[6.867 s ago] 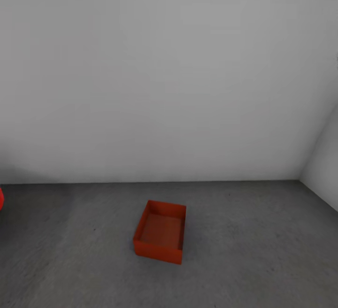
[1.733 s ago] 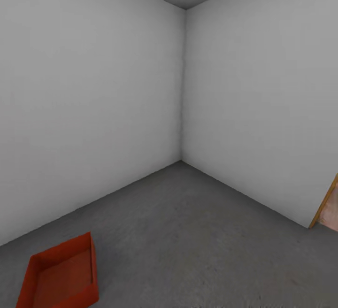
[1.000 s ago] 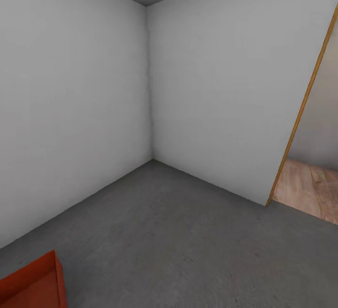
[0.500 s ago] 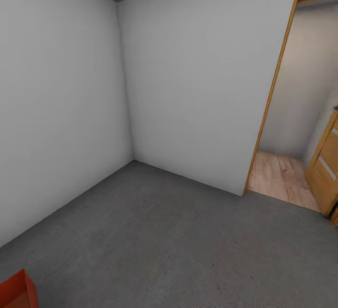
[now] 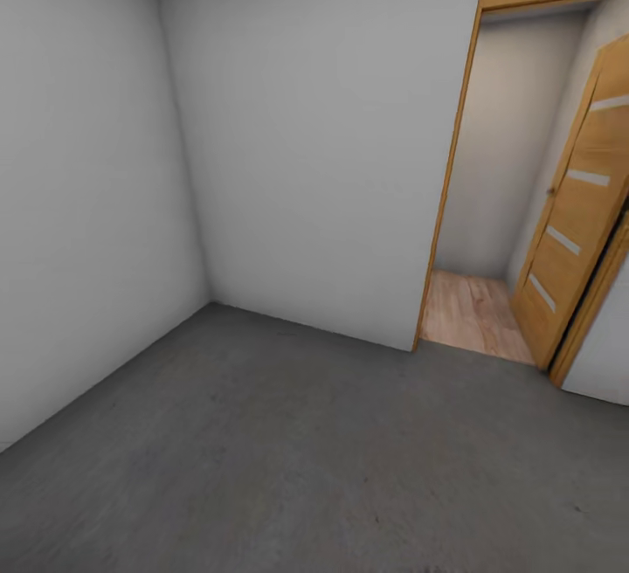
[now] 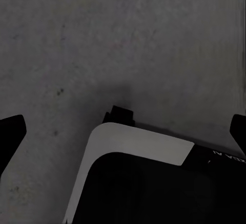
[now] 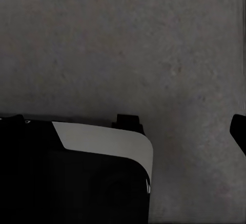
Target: Move the two storage containers from the living room to the garage. In the garage, place one container on the floor and stack the other container on top of it (either order is fine).
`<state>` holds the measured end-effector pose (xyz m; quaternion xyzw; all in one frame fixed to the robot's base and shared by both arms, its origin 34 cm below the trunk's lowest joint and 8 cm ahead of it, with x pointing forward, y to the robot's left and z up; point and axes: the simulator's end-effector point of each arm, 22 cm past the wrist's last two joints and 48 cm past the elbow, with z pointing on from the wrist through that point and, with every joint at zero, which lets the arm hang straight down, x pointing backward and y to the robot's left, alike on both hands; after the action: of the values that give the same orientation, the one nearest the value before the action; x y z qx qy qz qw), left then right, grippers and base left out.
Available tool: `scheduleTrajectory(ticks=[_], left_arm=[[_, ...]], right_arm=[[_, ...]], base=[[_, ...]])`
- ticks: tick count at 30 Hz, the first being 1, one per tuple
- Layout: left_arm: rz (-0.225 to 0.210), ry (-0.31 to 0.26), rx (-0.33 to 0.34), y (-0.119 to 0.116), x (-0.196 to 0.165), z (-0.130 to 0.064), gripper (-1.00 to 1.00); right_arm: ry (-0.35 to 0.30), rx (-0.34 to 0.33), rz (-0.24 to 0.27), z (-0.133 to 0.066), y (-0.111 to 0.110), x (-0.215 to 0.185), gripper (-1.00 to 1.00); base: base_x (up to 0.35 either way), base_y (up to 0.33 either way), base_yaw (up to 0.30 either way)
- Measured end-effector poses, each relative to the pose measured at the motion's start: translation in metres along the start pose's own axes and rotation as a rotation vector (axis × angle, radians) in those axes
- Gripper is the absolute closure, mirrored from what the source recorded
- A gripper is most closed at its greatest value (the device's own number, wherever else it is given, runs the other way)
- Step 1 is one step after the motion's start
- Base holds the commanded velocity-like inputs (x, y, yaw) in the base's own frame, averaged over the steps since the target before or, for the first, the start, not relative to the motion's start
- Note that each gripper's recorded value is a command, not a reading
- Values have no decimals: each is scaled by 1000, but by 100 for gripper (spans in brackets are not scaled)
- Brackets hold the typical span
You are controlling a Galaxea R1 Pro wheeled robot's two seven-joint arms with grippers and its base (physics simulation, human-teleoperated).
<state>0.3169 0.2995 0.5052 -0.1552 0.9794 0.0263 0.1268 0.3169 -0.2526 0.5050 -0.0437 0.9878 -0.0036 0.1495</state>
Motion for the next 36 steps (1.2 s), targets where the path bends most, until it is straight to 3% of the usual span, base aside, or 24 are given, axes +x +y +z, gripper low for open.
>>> scheduleTrajectory(ticks=[36], left_arm=[[1,7,-2,1,3,1,-100]], right_arm=[[9,7,5,0,-5,4,-100]], base=[[0,0,-299]])
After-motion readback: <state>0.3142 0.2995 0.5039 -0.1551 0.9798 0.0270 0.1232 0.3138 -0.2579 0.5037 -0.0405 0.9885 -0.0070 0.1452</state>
